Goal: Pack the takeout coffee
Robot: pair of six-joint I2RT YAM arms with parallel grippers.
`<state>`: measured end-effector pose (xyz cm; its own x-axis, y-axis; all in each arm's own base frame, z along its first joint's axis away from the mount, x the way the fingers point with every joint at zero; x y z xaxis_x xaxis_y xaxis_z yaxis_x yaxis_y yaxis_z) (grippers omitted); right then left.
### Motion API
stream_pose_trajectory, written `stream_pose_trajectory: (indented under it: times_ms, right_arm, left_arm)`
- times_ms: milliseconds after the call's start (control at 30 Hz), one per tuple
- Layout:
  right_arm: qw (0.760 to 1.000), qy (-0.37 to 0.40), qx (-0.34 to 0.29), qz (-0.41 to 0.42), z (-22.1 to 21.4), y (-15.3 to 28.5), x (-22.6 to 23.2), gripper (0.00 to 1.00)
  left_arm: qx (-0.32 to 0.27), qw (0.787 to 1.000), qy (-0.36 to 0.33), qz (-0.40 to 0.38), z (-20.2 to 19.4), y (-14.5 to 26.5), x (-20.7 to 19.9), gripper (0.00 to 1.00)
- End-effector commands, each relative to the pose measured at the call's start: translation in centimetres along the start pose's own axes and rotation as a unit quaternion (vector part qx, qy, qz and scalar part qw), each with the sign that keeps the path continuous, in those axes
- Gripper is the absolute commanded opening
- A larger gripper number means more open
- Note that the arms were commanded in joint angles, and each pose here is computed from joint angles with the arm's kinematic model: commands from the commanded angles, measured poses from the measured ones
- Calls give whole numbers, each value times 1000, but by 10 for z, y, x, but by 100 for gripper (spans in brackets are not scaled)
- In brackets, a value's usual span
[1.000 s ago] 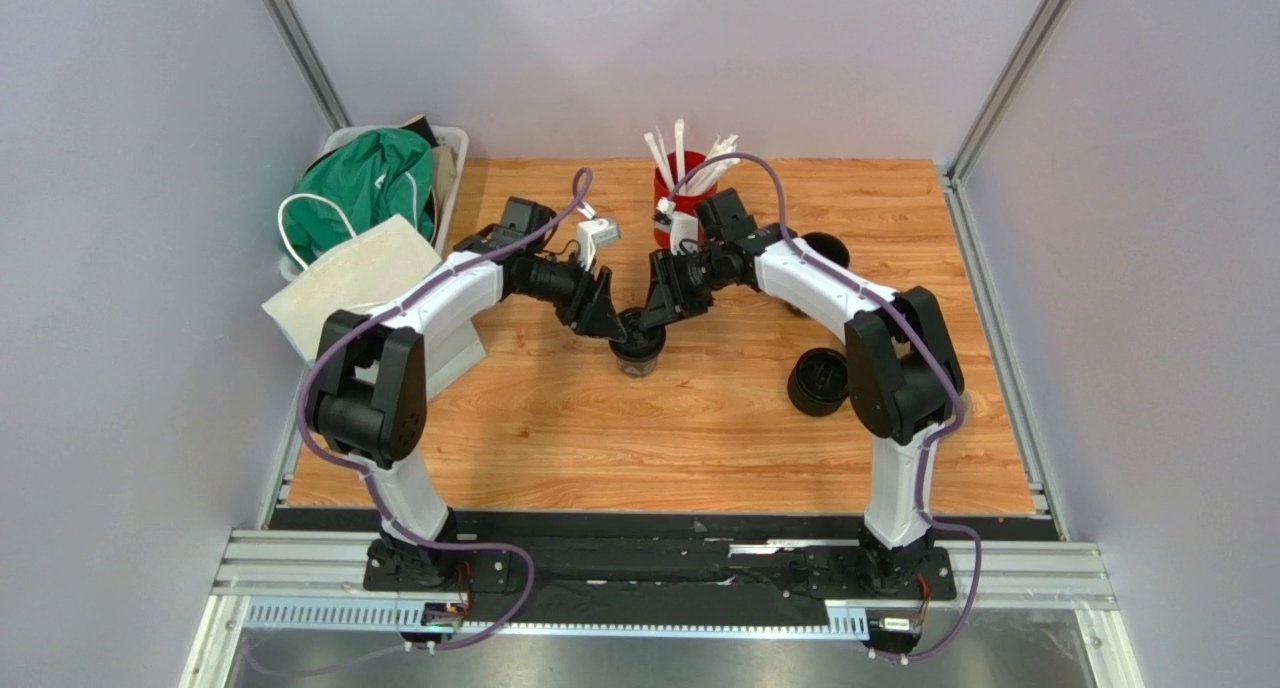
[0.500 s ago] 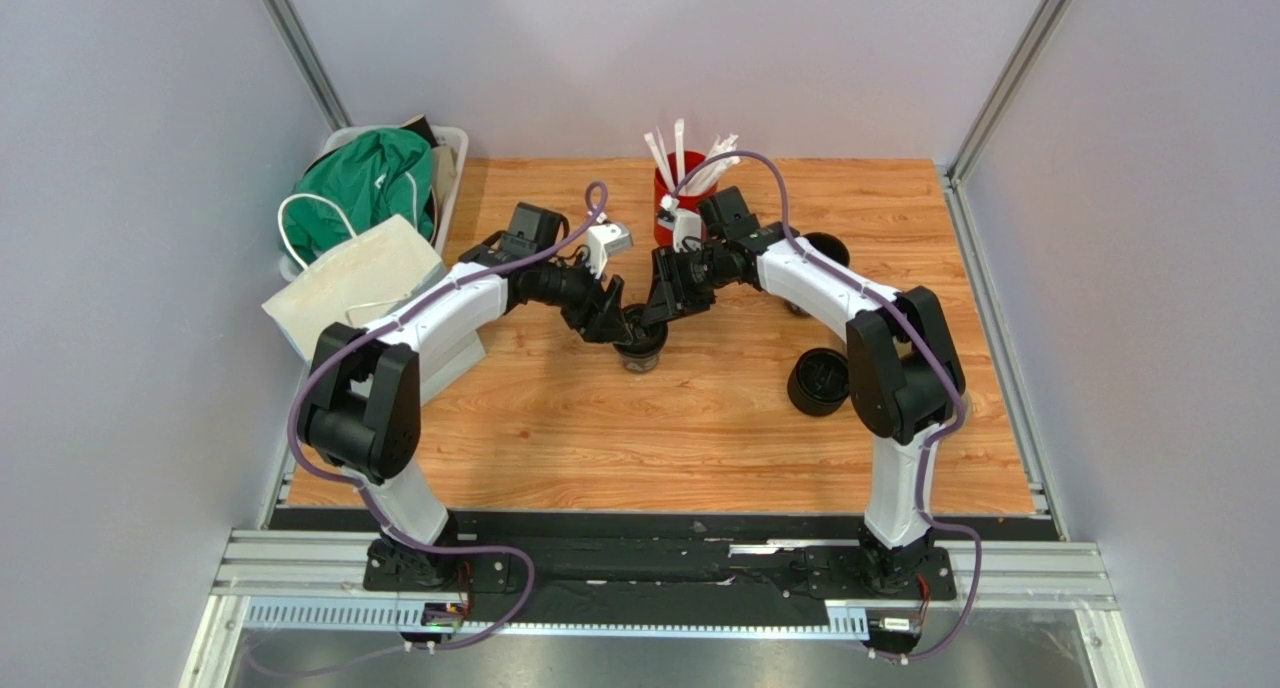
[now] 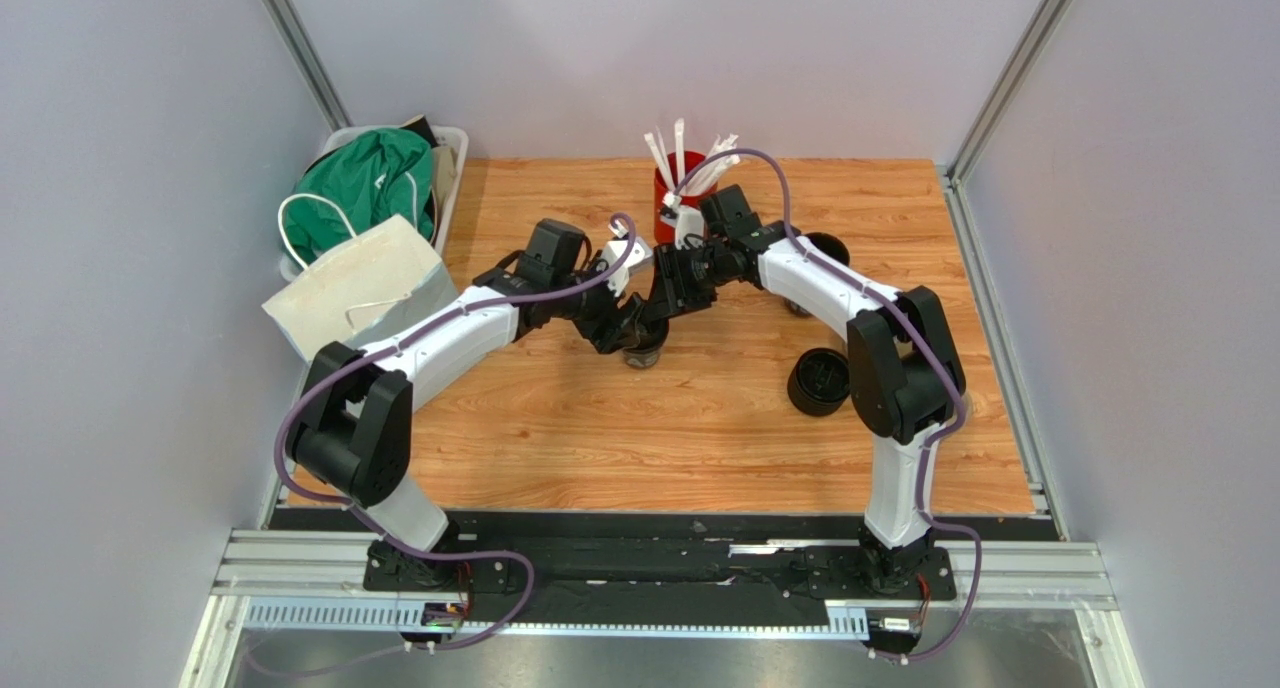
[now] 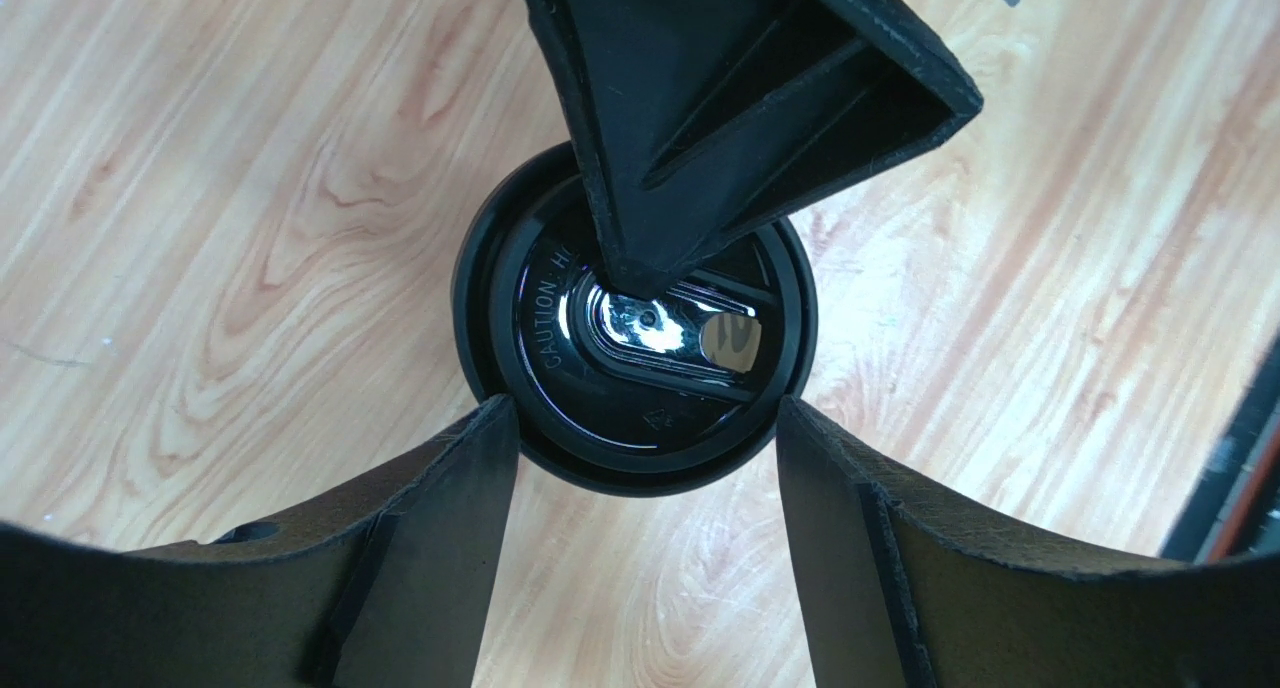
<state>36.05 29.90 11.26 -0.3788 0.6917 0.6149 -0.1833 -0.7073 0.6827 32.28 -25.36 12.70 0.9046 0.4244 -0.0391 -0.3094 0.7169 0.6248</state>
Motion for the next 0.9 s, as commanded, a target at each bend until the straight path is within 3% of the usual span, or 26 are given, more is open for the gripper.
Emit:
stream_pose_trajectory:
  times_ms: [0, 633, 867]
  right_arm:
    - [992, -7, 34, -118, -26, -12, -61, 31]
    - [991, -8, 39, -124, -27, -11, -63, 31]
    - [991, -8, 41, -125, -27, -10, -63, 31]
  left_arm:
    - [55, 997, -2, 57, -22, -8, 17, 72]
    - [195, 980, 25, 33, -79, -27, 3, 70]
    - [243, 969, 2, 36, -95, -34, -3, 70]
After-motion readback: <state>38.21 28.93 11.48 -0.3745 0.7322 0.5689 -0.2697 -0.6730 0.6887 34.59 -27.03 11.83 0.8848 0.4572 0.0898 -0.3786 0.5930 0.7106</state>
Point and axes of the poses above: each gripper's point midway between its finger pads, its own y axis back along the fingers, its own x axis along the line the jaws close on, z = x × y, the point moved 1 cm from there along y, back along the fingers, and after that the axes turned 6 degrees about -y, right-handed, at the moved point
